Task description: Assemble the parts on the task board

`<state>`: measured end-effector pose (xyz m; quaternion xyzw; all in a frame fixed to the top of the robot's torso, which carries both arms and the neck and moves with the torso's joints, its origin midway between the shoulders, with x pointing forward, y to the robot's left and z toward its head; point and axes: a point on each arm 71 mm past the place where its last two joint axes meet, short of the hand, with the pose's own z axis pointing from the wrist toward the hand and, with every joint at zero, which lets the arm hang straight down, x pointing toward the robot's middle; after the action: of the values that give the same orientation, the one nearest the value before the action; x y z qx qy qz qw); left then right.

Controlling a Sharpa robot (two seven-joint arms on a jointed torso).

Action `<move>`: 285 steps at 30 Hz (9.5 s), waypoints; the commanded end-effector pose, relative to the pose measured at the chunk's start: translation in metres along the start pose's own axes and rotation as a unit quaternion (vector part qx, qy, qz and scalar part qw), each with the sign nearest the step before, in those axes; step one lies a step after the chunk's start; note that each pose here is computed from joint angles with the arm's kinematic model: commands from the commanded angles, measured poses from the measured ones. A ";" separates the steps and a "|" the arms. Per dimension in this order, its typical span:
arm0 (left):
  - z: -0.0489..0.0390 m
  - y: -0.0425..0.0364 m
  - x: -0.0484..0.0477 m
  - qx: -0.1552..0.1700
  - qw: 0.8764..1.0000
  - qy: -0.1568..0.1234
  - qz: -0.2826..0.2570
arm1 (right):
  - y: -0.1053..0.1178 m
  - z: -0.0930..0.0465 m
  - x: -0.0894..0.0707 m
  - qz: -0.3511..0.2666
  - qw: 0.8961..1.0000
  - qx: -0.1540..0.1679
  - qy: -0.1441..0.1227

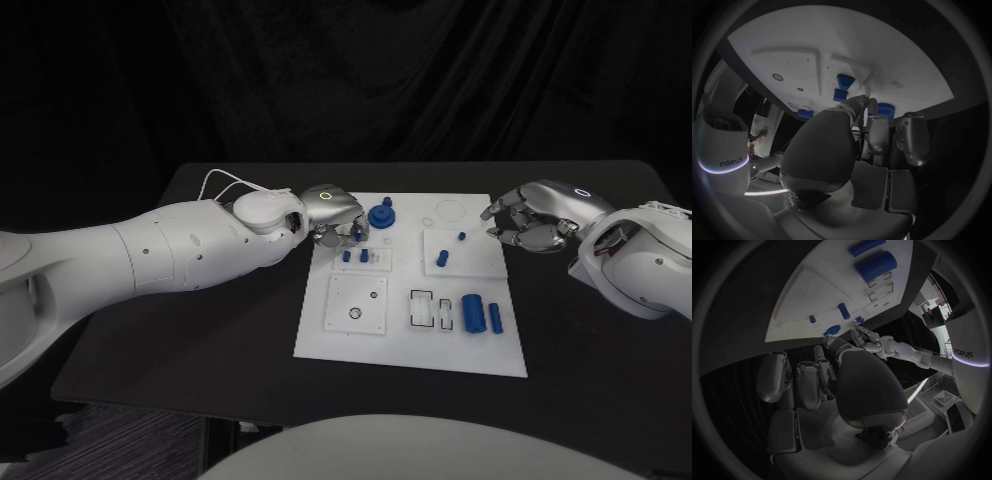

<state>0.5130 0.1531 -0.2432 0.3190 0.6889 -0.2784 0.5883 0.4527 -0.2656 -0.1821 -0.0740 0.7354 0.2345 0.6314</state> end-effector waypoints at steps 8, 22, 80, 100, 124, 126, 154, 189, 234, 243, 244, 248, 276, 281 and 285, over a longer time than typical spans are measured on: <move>0.0039 -0.0031 0.0009 0.003 1.000 -0.006 0.000 | 0.000 0.000 0.001 -0.001 1.000 0.007 0.005; 0.0077 -0.0041 0.0070 -0.001 1.000 -0.001 -0.002 | 0.000 0.000 0.002 -0.001 1.000 0.009 0.009; 0.0004 0.0026 0.0204 -0.022 1.000 0.001 -0.006 | -0.003 0.000 0.004 0.008 0.999 0.024 0.025; -0.0028 0.0098 0.0233 -0.046 0.998 0.016 -0.035 | -0.004 0.000 0.005 0.007 0.999 0.028 0.028; -0.0123 0.0200 0.0229 -0.061 0.993 -0.002 -0.103 | -0.005 0.000 0.006 0.006 0.999 0.036 0.034; -0.0131 0.0208 0.0226 -0.062 0.992 -0.005 -0.110 | -0.006 0.000 0.006 0.006 0.999 0.036 0.035; -0.0301 0.0323 0.0227 -0.066 0.987 -0.020 -0.143 | -0.008 0.000 0.008 0.005 0.998 0.043 0.043; -0.1006 0.0649 -0.0445 -0.059 0.966 -0.223 -0.119 | -0.010 -0.002 0.007 0.006 0.998 0.043 0.040; -0.1592 0.1338 -0.0100 -0.391 0.910 -0.129 -0.046 | -0.007 0.002 0.012 0.004 0.998 0.038 0.050; -0.1592 0.1389 0.0100 -0.413 0.901 -0.121 -0.062 | -0.008 0.002 0.013 0.004 0.998 0.038 0.052; -0.1590 0.1393 0.0110 -0.414 0.900 -0.120 -0.063 | -0.008 0.002 0.013 0.004 0.998 0.038 0.052; -0.1559 0.1409 0.0156 -0.414 0.901 -0.112 -0.067 | -0.008 0.002 0.013 0.004 0.998 0.038 0.053; -0.1302 0.1465 0.0453 -0.406 0.907 -0.091 -0.072 | -0.008 0.001 0.014 0.005 0.998 0.038 0.054; -0.1263 0.1457 0.0489 -0.402 0.908 -0.093 -0.069 | -0.008 0.000 0.014 0.005 0.998 0.037 0.054; -0.1227 0.1448 0.0514 -0.399 0.910 -0.093 -0.067 | -0.008 0.000 0.014 0.005 0.998 0.037 0.054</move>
<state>0.5410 0.3471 -0.2769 -0.0227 0.7096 -0.0347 0.7034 0.4545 -0.2704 -0.1964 -0.0580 0.7754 0.2063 0.5940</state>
